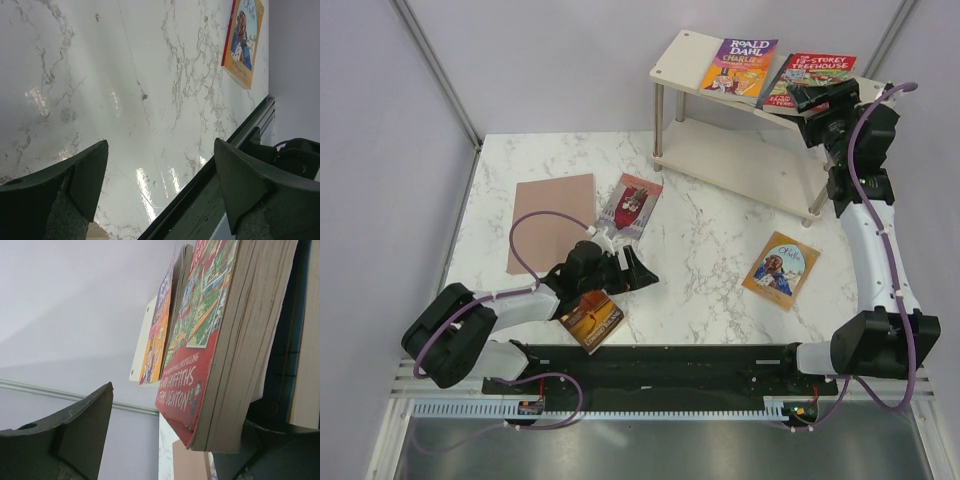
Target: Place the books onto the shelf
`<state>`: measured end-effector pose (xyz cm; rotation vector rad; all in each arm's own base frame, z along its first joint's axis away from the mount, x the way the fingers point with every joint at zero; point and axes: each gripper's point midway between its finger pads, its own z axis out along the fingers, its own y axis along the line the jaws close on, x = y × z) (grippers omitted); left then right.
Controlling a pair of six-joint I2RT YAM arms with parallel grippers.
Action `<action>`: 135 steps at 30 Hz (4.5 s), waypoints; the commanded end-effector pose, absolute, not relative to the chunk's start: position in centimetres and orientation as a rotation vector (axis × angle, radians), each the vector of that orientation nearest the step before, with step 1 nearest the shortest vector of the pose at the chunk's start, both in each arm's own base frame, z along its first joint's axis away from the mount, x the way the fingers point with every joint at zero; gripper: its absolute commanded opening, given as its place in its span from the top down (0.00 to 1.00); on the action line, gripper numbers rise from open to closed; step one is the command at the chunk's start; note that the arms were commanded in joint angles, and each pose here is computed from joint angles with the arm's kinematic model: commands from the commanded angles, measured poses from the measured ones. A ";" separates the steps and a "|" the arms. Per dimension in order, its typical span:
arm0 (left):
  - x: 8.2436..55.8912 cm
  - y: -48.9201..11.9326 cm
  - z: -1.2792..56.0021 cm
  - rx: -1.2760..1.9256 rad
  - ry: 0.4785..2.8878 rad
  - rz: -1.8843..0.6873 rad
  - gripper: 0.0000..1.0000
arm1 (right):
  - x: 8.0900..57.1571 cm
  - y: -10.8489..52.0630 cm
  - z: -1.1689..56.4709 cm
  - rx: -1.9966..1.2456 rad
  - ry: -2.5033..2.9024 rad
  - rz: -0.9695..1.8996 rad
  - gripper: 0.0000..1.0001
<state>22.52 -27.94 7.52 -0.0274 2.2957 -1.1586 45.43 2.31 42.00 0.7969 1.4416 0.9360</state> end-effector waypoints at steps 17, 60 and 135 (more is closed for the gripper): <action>22.3 -28.3 8.8 0.039 2.224 -1.197 0.09 | 42.2 6.0 41.0 0.670 1.716 1.201 0.06; 21.7 -29.5 6.4 0.074 2.292 -1.226 0.10 | 37.3 -5.0 44.0 0.546 1.790 0.265 0.42; 21.5 -30.1 5.7 0.095 2.319 -1.237 0.12 | 40.8 -1.1 38.5 0.409 1.941 0.438 1.00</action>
